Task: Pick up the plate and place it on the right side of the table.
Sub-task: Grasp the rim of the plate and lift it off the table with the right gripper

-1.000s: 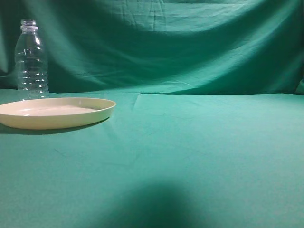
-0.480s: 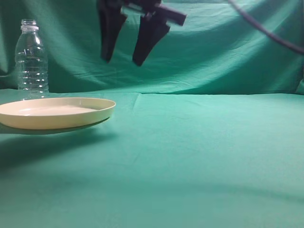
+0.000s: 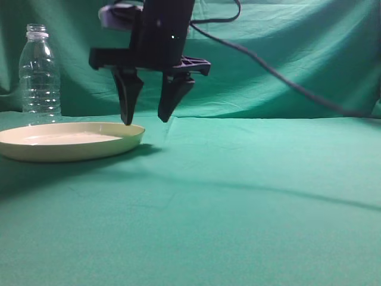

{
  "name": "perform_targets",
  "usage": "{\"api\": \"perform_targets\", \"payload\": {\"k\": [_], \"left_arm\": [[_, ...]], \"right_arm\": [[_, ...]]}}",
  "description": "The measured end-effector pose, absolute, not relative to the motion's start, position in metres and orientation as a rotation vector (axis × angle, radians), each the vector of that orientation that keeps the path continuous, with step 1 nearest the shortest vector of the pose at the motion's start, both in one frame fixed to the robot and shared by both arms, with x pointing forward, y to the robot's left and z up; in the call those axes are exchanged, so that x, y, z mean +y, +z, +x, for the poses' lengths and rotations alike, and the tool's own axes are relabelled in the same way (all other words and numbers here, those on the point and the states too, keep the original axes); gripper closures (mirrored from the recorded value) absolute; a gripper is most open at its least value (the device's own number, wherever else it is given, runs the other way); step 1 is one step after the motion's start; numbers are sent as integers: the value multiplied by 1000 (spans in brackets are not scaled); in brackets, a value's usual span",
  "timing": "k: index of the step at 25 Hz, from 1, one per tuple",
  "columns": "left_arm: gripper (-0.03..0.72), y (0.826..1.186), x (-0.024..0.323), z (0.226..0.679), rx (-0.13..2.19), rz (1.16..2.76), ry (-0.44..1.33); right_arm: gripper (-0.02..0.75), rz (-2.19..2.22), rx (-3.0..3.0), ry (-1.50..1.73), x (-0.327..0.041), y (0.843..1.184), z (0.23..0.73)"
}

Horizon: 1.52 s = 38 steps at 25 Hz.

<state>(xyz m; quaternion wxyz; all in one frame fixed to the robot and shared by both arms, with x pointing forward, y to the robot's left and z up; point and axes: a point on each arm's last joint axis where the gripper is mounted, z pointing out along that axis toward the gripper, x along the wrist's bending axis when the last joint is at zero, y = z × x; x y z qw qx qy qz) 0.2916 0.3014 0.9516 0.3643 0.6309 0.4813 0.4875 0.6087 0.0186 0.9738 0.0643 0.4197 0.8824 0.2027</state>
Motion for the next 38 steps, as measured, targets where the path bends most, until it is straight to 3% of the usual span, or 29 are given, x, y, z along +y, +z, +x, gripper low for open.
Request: {"api": "perform_targets", "payload": {"k": [12,15,20,24,26,27,28,33,38], "left_arm": [[688,952,301,292,1238,1623,1254],[688,952,301,292,1238,1623,1254],[688,952,301,292,1238,1623,1254],[688,952,301,292,1238,1623,1254],[688,952,301,292,1238,1623,1254],[688,952,301,292,1238,1623,1254],[688,952,301,292,1238,1623,1254],[688,952,301,292,1238,1623,1254],[688,952,301,292,1238,1623,1254]], "right_arm": [[331,1274,2608,610,23,945,621],[466,1292,2611,625,25,942,621],[472,1298,2624,619,27,932,622],[640,1287,2616,631,28,936,624],[672,1292,2606,646,29,939,625],[668,1304,2581,667,31,950,628],[738,1301,2566,671,31,958,630],[738,1220,2476,621,21,1023,634],[738,1211,2299,456,-15,1091,621]]}}
